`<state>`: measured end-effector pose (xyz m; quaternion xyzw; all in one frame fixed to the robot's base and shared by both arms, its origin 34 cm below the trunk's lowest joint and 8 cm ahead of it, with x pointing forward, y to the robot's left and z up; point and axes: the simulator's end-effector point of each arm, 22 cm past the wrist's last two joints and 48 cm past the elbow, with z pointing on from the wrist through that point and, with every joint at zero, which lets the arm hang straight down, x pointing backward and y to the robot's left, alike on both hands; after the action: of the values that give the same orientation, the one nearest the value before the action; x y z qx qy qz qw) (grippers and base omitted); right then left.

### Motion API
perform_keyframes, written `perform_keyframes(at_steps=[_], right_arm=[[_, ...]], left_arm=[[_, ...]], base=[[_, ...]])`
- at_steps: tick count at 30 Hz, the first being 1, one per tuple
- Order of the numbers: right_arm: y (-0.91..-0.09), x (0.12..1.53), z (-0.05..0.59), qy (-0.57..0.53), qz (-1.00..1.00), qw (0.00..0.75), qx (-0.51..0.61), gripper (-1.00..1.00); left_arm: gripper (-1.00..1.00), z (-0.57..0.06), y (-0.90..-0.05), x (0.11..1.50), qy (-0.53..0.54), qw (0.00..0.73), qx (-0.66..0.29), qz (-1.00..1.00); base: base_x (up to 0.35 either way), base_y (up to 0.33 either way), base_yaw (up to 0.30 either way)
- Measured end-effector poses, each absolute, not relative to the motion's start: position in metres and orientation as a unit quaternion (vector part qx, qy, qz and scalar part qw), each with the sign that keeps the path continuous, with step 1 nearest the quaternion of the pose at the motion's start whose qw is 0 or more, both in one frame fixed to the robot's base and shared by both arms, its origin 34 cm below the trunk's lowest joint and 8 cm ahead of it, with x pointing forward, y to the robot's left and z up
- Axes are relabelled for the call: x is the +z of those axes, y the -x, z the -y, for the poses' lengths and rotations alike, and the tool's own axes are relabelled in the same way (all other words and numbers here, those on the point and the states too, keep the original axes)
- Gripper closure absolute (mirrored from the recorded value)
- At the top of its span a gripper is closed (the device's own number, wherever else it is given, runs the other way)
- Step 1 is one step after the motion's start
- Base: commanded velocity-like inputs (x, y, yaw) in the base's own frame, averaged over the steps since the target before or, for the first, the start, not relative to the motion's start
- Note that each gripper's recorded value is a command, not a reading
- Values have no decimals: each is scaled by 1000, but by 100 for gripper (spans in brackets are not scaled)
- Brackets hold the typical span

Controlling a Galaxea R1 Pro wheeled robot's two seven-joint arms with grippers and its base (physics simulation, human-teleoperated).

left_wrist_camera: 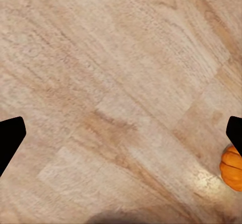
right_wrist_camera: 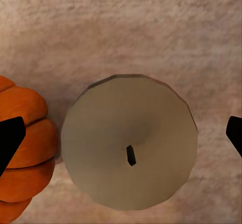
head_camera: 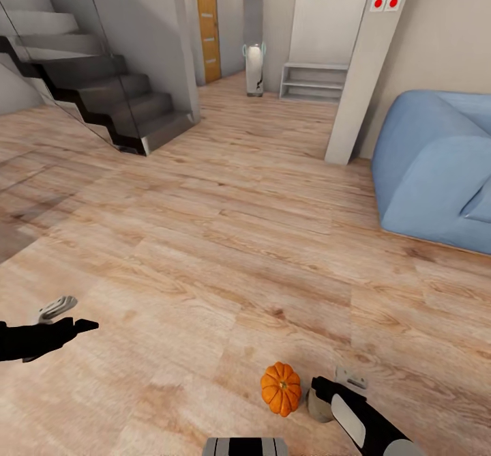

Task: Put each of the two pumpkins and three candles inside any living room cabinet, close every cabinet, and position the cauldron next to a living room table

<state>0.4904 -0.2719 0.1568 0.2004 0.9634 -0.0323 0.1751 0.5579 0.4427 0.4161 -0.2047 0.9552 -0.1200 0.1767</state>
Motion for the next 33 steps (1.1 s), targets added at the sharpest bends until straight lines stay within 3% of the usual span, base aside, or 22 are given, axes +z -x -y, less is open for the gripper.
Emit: perform_keyframes(at_steps=[33], right_arm=[[-477, 141, 279, -198, -966, 158, -40, -100]], left_arm=[[-100, -441, -554, 397, 206, 158, -117, -959]], base=[[0, 0, 0]])
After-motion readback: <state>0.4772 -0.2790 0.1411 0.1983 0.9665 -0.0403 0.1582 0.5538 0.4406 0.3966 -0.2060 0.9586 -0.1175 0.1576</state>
